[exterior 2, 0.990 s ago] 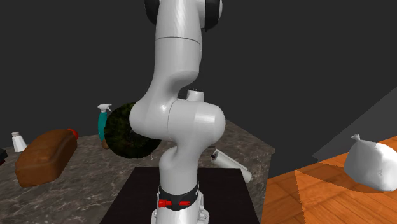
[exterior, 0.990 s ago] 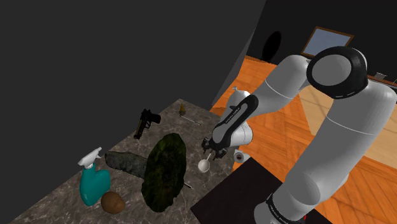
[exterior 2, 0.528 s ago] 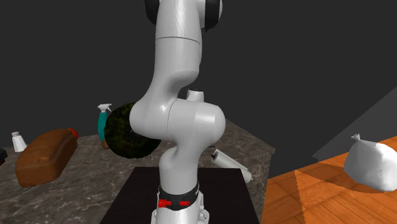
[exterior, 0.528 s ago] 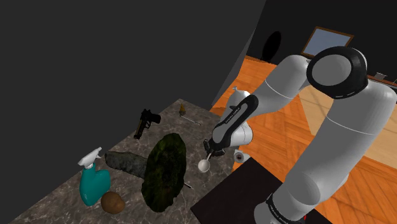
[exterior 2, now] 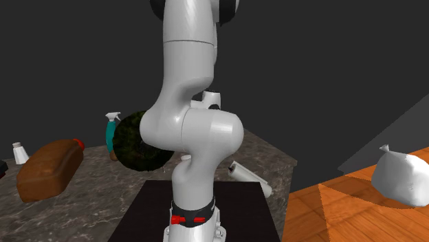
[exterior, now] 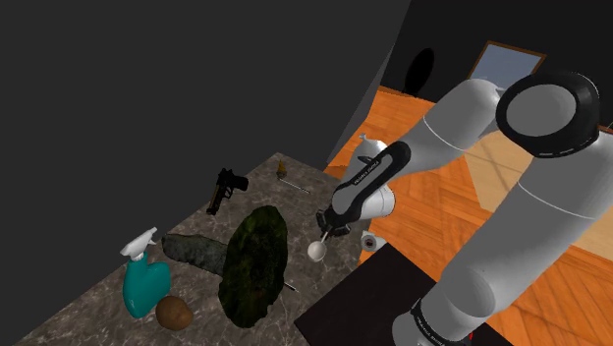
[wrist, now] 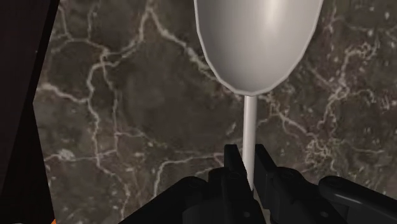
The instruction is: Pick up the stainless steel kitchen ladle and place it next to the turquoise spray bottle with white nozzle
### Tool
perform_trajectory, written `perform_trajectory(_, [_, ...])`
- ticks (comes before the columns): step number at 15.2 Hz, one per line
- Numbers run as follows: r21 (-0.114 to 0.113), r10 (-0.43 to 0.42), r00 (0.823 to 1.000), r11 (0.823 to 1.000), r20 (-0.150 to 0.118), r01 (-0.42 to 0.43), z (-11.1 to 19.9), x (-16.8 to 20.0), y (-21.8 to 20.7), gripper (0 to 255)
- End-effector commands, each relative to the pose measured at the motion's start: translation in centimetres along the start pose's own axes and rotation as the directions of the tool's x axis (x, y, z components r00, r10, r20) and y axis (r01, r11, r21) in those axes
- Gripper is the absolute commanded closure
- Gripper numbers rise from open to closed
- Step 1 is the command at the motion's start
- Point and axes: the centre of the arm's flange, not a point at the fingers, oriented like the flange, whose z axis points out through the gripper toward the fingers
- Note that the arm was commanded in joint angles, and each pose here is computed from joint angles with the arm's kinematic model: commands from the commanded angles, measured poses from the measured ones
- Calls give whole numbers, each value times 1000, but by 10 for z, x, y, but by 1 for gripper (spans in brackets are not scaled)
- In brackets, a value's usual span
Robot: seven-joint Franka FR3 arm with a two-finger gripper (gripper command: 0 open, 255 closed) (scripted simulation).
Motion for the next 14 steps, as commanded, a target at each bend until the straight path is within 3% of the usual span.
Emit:
perform_trajectory(1, [0, 0, 1000, 1000, 0, 0, -10, -1, -2, 255])
perform_trajectory(14, [0, 0, 1000, 1000, 0, 0, -78, -3, -10, 255])
